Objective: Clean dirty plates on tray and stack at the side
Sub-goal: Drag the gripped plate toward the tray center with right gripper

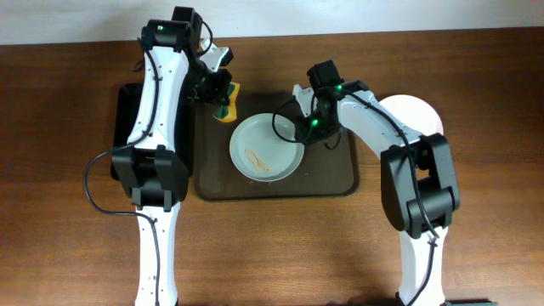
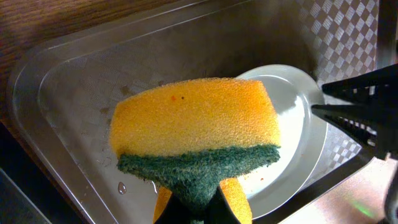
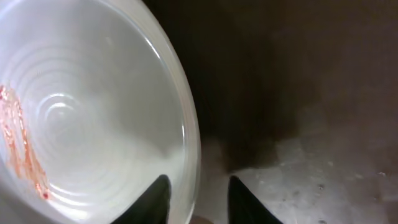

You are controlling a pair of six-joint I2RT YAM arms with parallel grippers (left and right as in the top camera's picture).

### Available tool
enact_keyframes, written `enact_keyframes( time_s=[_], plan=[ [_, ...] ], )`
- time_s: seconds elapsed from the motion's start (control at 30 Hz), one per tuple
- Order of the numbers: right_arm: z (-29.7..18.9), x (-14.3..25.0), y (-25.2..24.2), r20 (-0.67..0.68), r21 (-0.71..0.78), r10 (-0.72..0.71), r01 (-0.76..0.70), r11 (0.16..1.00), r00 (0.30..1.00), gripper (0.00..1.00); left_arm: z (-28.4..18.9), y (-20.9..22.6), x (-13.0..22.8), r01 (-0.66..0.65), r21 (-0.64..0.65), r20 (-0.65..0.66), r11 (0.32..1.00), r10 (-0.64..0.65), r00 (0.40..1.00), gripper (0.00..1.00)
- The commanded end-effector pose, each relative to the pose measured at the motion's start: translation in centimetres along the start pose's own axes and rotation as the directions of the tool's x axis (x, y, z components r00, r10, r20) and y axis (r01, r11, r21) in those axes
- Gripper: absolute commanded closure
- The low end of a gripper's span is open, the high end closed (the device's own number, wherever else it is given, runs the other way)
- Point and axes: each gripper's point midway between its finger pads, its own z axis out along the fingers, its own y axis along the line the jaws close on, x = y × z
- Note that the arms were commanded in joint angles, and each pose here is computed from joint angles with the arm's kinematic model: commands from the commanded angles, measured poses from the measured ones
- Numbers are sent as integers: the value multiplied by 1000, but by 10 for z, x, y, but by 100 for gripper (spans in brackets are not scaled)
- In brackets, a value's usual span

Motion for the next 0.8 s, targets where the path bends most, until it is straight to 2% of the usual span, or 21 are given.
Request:
enact_keyframes(
  time_s=[0.0,0.2,0.37,0.63,0.77],
  plan=[
    [5,-5,10,10,-34,-23,24,999,1000,78,-1,0,-5,-2,-6,18,1000,2,1000,99],
    [8,-15,13,46,-29,31,-30,999,998,86,-1,0,-4,-2,-6,17,1000,2,1000,99],
    [8,-15,10,46,-13,83,-83,996,995,86,-1,0,-4,-2,-5,17,1000,2,1000,99],
    [25,2,19,8,-17,72,-71,997,997,85,-1,0,-4,-1,-5,17,1000,2,1000,99],
    [25,3,18,7,-16,102,-102,995,995,96,-1,0,-4,-2,-5,17,1000,2,1000,99]
  ],
)
